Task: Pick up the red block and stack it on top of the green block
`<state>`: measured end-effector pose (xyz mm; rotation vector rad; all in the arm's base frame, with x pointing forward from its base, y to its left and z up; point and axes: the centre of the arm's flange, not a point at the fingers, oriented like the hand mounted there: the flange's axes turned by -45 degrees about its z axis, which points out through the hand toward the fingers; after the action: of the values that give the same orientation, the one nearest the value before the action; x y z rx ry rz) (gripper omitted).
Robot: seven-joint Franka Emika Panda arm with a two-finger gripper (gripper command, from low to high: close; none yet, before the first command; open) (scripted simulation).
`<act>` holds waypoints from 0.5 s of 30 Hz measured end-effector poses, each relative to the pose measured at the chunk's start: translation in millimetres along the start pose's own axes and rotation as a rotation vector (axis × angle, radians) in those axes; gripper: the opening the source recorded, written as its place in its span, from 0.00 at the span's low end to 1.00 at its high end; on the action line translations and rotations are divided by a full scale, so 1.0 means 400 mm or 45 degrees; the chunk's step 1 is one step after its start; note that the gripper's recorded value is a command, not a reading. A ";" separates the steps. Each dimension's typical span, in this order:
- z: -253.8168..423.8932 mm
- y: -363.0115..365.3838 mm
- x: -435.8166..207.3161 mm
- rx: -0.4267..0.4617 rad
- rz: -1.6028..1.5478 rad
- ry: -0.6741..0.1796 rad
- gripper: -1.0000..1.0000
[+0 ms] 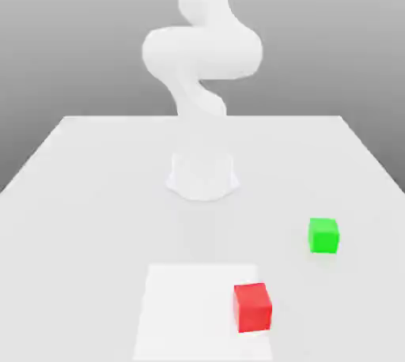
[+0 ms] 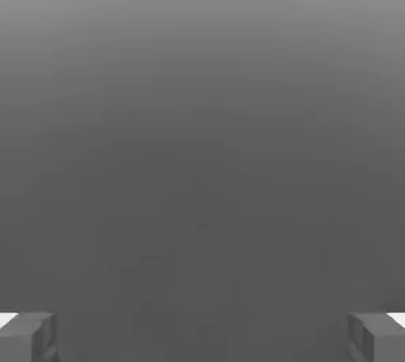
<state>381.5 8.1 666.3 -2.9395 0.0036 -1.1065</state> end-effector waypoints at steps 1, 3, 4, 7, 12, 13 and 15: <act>0.060 -0.009 -0.008 0.000 -0.007 -0.044 0.50; 0.172 -0.026 -0.030 0.001 -0.020 -0.127 0.50; 0.225 -0.034 -0.045 0.001 -0.027 -0.168 0.50; 0.378 -0.058 -0.104 0.005 -0.048 -0.289 0.50; 0.604 -0.098 -0.244 0.015 -0.083 -0.491 0.50; 0.645 -0.106 -0.277 0.018 -0.090 -0.531 0.50; 0.720 -0.120 -0.349 0.024 -0.104 -0.611 0.50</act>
<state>466.4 56.5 357.7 -3.1260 -0.1262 -0.3765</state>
